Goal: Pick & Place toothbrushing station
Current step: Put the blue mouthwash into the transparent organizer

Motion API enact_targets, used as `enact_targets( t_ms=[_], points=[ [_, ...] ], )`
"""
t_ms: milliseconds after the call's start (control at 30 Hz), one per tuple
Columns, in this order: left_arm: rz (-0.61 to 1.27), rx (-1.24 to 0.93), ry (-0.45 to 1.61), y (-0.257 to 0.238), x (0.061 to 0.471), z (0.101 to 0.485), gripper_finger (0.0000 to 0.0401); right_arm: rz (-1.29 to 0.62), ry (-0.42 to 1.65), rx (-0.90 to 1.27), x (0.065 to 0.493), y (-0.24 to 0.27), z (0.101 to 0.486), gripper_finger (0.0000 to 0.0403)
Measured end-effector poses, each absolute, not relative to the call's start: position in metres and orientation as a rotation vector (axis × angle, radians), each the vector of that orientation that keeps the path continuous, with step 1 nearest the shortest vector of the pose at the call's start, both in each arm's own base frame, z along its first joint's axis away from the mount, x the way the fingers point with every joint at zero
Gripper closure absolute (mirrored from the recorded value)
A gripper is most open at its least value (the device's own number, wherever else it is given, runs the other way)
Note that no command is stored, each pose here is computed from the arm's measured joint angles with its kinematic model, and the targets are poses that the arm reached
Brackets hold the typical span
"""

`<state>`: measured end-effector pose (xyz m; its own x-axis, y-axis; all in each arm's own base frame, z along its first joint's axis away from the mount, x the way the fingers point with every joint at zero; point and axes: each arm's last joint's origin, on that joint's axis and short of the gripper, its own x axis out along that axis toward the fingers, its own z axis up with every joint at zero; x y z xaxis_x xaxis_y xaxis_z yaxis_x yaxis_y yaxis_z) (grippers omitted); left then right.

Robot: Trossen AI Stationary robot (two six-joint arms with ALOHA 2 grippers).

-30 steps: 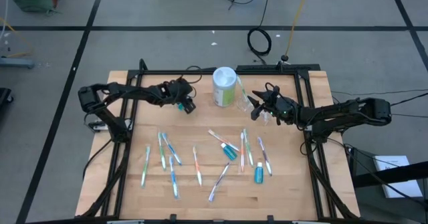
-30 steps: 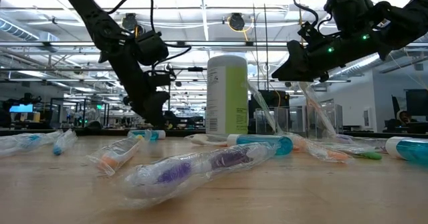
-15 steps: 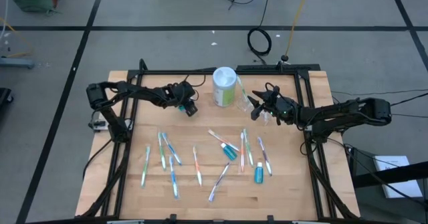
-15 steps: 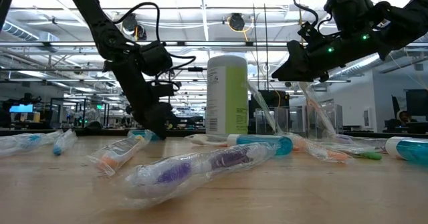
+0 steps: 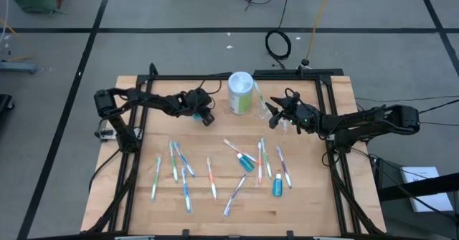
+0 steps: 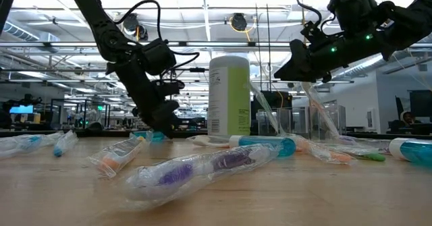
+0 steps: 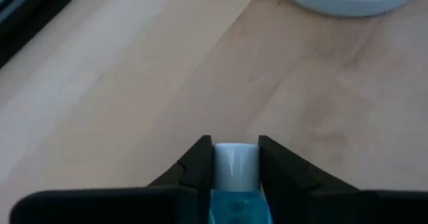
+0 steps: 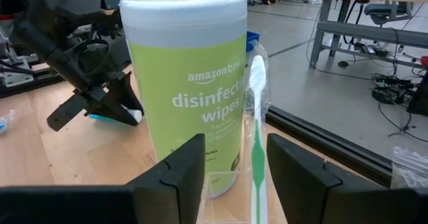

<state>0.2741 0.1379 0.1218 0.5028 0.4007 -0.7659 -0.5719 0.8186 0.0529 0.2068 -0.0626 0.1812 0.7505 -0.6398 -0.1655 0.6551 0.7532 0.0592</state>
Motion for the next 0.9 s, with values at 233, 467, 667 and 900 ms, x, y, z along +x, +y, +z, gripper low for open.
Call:
enact_targets(
  t_ms=[233, 467, 667, 900],
  points=[
    [0.459, -0.225, 0.586, 0.113, 0.294, 0.161, 0.0307, -0.571, 0.078, 0.129, 0.21, -0.06, 0.187, 0.0248],
    [0.272, -0.129, 0.242, 0.081, 0.303, 0.218, 0.0306, -0.324, -0.061, 0.138, 0.214, -0.054, 0.202, 0.0248],
    [0.186, -0.003, -0.018, 0.059, 0.31, 0.247, 0.0287, -0.144, -0.217, 0.226, 0.219, -0.043, 0.213, 0.0248],
    [0.125, 0.018, -0.044, 0.04, 0.313, 0.249, 0.0296, -0.031, -0.258, 0.139, 0.256, -0.02, 0.218, 0.0248]
  ],
)
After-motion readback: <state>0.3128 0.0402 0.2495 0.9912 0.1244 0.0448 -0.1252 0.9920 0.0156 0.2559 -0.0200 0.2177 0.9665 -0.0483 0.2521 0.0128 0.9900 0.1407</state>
